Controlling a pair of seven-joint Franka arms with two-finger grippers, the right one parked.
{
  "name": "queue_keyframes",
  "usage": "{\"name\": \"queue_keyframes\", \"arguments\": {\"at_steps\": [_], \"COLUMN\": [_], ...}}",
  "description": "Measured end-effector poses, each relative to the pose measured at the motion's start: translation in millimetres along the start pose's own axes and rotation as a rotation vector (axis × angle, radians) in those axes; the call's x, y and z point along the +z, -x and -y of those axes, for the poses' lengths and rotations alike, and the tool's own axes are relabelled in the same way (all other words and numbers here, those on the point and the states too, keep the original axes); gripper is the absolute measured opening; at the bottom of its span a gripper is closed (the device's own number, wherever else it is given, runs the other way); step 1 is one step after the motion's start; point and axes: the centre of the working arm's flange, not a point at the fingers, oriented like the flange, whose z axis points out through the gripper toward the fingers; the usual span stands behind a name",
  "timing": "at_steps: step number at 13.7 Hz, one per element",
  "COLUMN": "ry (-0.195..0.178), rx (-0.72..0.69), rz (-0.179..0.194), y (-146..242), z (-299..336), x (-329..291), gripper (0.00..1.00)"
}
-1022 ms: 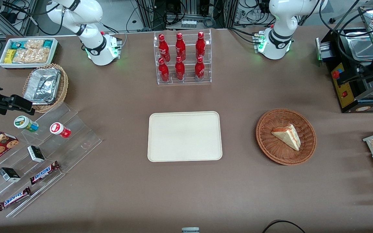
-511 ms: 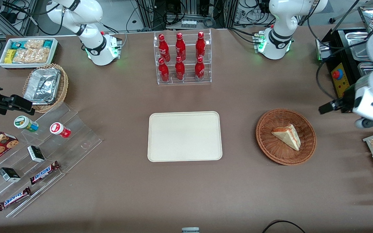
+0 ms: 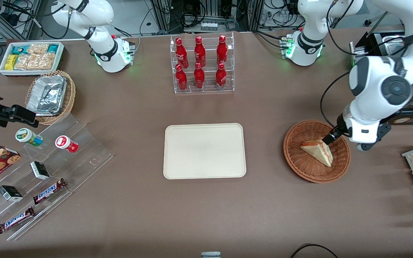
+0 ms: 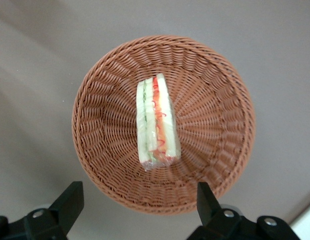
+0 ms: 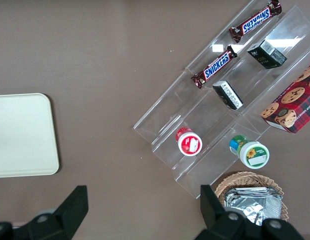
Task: Place sandwich from basket to tray
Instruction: 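Lower the open left gripper around the wrapped sandwich, then close the left gripper on the sandwich and lift it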
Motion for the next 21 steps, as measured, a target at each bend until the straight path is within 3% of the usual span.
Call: {"name": "queue_keyframes", "arguments": {"at_steps": [12,21], "ry": [0.085,0.072], "rx": [-0.071,-0.072], "rz": [-0.06,-0.039], "y": [2.8,5.8], "z": [1.8,1.0], "x": [75.6,109.1], "gripper": [1.0,1.0]}}
